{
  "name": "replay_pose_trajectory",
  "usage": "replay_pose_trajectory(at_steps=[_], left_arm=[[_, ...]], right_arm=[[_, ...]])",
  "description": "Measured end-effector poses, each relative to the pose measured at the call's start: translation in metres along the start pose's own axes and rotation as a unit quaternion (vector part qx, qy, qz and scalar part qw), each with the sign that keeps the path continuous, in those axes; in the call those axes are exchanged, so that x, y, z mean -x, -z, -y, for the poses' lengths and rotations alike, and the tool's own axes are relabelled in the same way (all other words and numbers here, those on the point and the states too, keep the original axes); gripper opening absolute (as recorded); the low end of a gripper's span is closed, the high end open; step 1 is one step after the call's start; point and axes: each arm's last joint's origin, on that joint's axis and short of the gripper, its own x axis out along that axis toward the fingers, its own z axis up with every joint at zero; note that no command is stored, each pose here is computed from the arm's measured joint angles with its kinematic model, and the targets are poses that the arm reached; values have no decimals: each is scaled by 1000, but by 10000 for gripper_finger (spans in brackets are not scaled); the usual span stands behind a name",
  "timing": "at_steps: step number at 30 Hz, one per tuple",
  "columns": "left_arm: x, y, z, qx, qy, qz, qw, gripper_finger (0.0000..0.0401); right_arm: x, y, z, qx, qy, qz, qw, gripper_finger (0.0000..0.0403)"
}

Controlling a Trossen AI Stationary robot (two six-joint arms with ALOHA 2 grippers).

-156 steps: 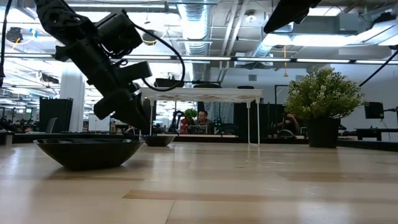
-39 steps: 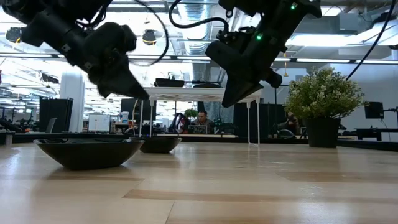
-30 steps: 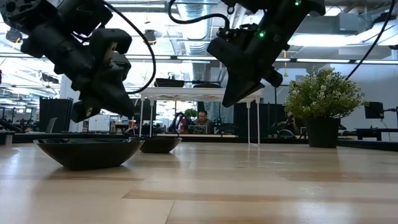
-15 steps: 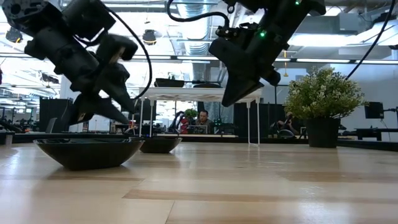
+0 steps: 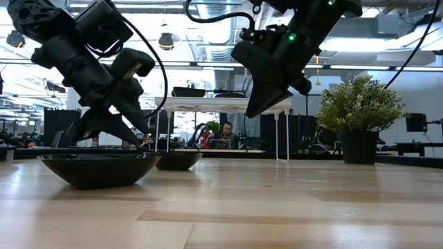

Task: Pick & Place Mini shaped plates
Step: Stack the leaf-shaped plate on top of the leaf-shaped plate on the shelf

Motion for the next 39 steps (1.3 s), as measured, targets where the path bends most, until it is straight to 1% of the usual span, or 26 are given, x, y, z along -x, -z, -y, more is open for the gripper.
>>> replay_pose_trajectory(at_steps=[5, 9, 16, 21, 27, 32, 39], left_arm=[[0, 2, 1, -20, 2, 5, 1000, 118], [0, -1, 1, -18, -7, 27, 999, 118], [0, 2, 2, -19, -4, 23, 1000, 123], [1, 3, 3, -1, -15, 62, 998, 131], [-3, 9, 2, -8, -22, 51, 998, 132], [-15, 16, -4, 20, -43, 36, 998, 132], [-23, 16, 2, 27, -6, 46, 999, 132]], right_arm=[[0, 0, 0, -1, -1, 2, 1000, 8], [0, -1, -1, -4, -3, 5, 1000, 8], [0, -2, -1, -7, -6, 8, 1000, 8], [0, -2, -1, -7, -7, 8, 1000, 8], [0, -2, -1, -6, -11, 4, 1000, 8], [0, -1, -1, -5, -10, 2, 1000, 8], [0, -1, -1, -3, -9, 0, 1000, 8]])
